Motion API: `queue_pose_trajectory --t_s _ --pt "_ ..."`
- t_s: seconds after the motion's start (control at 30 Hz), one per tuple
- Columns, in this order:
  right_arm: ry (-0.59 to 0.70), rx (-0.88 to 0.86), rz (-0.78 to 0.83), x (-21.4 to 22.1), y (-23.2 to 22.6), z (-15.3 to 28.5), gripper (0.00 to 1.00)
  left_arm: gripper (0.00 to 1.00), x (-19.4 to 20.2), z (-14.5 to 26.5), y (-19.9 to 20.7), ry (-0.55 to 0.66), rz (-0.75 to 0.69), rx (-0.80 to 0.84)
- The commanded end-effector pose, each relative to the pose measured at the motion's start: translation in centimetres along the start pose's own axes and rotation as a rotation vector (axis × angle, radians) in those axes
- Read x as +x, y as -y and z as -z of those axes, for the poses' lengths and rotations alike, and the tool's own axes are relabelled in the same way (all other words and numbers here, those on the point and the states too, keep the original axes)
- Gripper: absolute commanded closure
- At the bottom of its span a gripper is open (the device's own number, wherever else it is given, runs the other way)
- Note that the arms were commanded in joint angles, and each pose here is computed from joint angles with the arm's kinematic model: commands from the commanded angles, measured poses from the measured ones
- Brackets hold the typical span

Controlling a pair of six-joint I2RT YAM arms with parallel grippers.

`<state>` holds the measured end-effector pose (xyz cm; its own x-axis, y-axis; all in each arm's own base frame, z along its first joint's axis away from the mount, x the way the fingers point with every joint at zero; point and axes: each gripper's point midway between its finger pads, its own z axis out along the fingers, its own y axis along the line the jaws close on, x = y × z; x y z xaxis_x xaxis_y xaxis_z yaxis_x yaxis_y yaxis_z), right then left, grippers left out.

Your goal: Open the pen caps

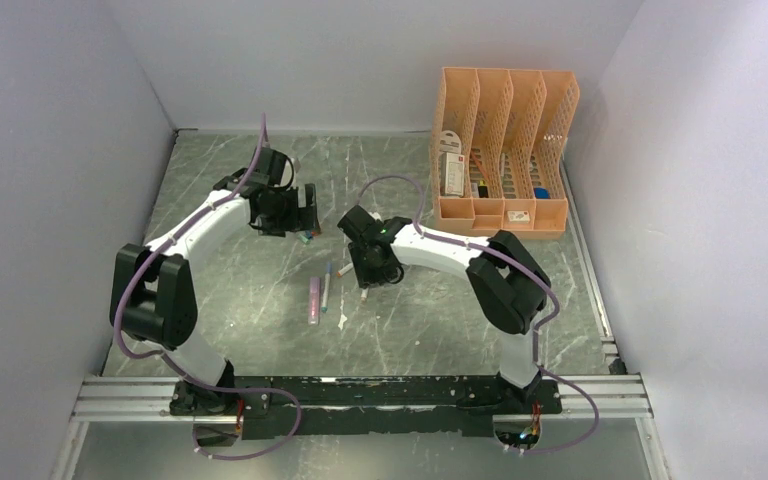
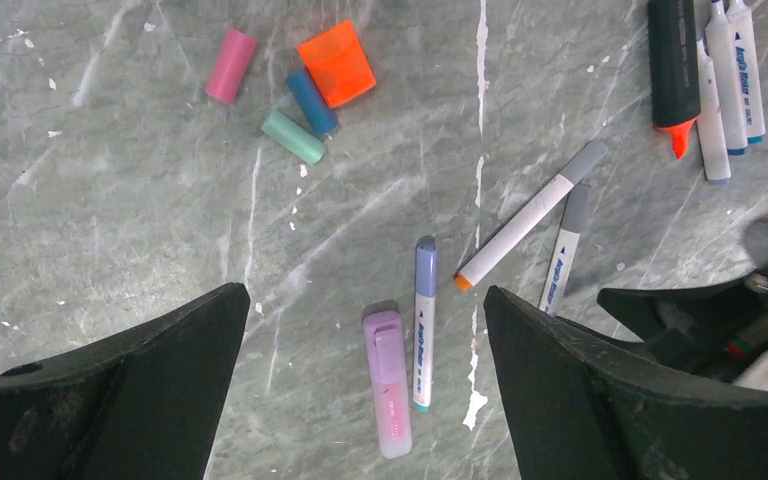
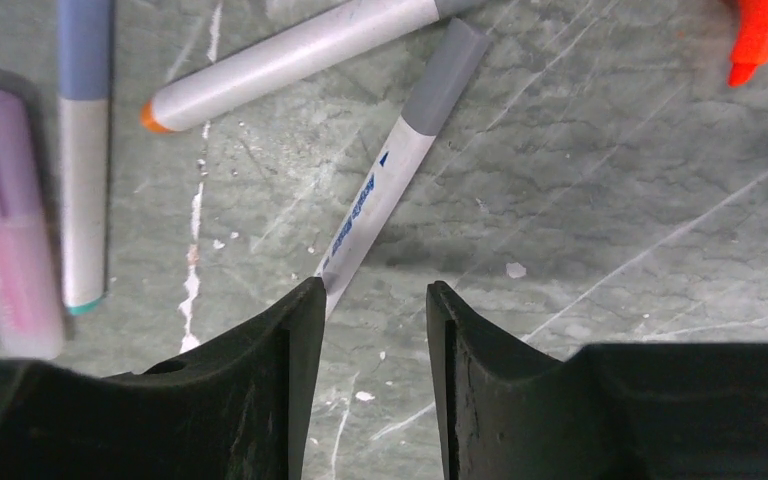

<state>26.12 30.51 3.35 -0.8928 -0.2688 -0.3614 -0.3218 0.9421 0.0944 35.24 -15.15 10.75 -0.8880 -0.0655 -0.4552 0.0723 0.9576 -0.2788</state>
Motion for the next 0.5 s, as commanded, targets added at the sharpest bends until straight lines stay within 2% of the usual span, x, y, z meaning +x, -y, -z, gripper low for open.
queue_pose_trajectory --t_s 0.0,0.17,0.27,0.47 --pt "-0.018 0.065 0.004 0.5 0.2 -1.2 0.58 0.0 -0.4 1.1 0.7 0.038 -0.016 0.043" --pt "-0.036 0.075 0.021 0.9 -0.2 -2.1 0.59 0.0 0.0 1.3 0.9 0.037 -0.018 0.061" --pt "-0.047 0.081 0.029 1.2 -0.1 -2.4 0.63 0.0 0.4 1.3 1.0 0.034 -0.019 0.075" --pt "-0.073 0.065 0.031 2.8 0.4 -1.9 0.89 0.0 0.5 1.7 1.6 0.03 -0.022 0.105"
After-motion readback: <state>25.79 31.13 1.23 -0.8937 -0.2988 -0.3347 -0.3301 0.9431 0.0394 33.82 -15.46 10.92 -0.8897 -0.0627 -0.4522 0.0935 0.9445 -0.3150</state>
